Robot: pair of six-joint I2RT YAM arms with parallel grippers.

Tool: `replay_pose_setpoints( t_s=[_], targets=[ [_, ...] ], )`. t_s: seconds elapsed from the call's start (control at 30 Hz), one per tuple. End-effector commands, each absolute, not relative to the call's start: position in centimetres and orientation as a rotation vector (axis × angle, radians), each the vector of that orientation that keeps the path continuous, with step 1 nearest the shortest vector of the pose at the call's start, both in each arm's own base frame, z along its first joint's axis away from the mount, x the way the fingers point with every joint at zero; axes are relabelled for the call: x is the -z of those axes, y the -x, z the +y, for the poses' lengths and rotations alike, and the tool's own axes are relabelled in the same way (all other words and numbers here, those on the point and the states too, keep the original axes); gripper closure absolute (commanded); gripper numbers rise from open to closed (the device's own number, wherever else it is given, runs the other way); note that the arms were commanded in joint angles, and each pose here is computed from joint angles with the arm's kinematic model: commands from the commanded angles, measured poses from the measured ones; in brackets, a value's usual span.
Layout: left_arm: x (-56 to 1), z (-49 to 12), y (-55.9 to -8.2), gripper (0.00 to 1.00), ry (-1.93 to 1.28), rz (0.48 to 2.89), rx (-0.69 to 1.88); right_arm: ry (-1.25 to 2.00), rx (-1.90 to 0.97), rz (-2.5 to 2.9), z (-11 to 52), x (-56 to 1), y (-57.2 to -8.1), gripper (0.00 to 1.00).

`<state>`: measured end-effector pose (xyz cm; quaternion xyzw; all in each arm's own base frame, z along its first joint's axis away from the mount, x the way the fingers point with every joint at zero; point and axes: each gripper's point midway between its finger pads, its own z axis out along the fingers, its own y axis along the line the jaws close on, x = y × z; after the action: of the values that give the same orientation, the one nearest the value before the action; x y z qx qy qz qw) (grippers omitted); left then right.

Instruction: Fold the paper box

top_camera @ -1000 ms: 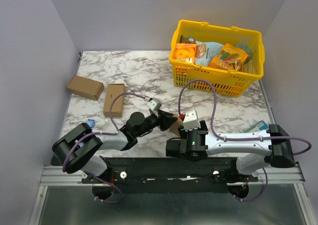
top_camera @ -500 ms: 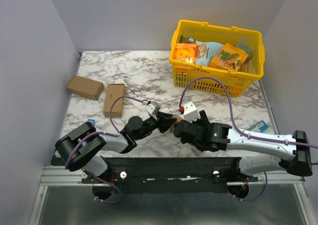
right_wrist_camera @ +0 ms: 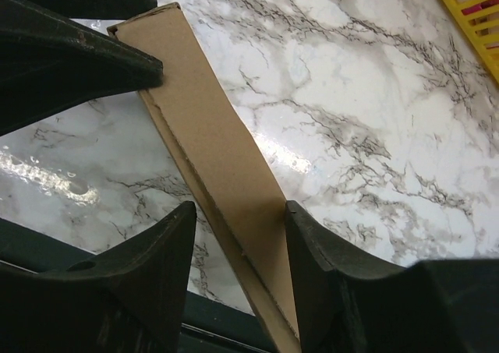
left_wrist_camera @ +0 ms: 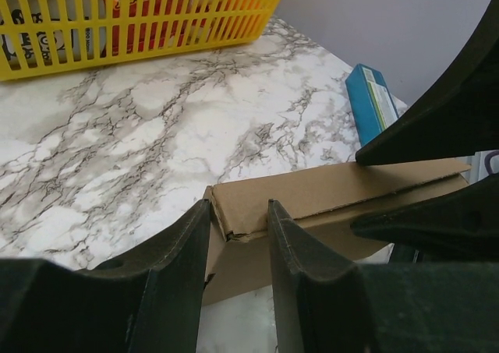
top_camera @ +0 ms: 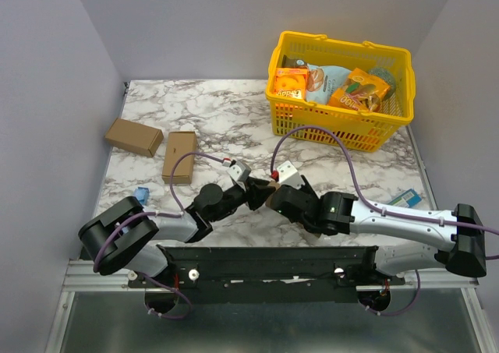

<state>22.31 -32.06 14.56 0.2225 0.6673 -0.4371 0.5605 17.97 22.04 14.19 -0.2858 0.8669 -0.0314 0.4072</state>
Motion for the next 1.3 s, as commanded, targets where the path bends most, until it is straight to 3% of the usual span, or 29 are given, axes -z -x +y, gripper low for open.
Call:
replay_pose_setpoints(
  t_s=[0.0,0.03,0.1,0.17,0.33,0.7,0.93,1.27],
  targets=[
    [-6.8,-29.8,-20.8,0.58,-0.636,1.839,0.878,0.775,0.109,2.205,22.3,-12.4,-17.8,0.46],
    [-6.8,-29.8,-20.8,0.57,-0.635,1.843,0.881,0.775,0.124,2.206,22.2,-12.2,-17.9,0.49],
    [-7.1,-29.9,-20.8,0.44,-0.604,1.85,0.896,0.77,0.156,2.199,22.2,-12.1,-18.2,0.52],
    [-8.2,-30.0,-21.3,0.24,-0.573,1.838,0.897,0.75,0.178,2.181,22.3,-12.5,-18.7,0.53],
    [-12.2,-28.3,-23.5,0.09,-0.458,1.855,0.779,0.722,0.215,2.145,22.5,-13.7,-19.6,0.57],
    [-18.8,-18.2,-26.5,0.01,-0.017,1.945,0.695,0.645,0.322,2.102,24.6,-14.7,-21.5,0.66],
    [-26.4,-11.5,-26.8,0.01,0.052,1.858,0.614,0.622,0.469,2.02,28.1,-15.5,-22.6,0.66],
    [-30.5,-5.4,-26.5,0.01,0.079,1.813,0.317,0.751,0.528,1.931,35.1,-14.6,-22.8,0.66]
  ],
)
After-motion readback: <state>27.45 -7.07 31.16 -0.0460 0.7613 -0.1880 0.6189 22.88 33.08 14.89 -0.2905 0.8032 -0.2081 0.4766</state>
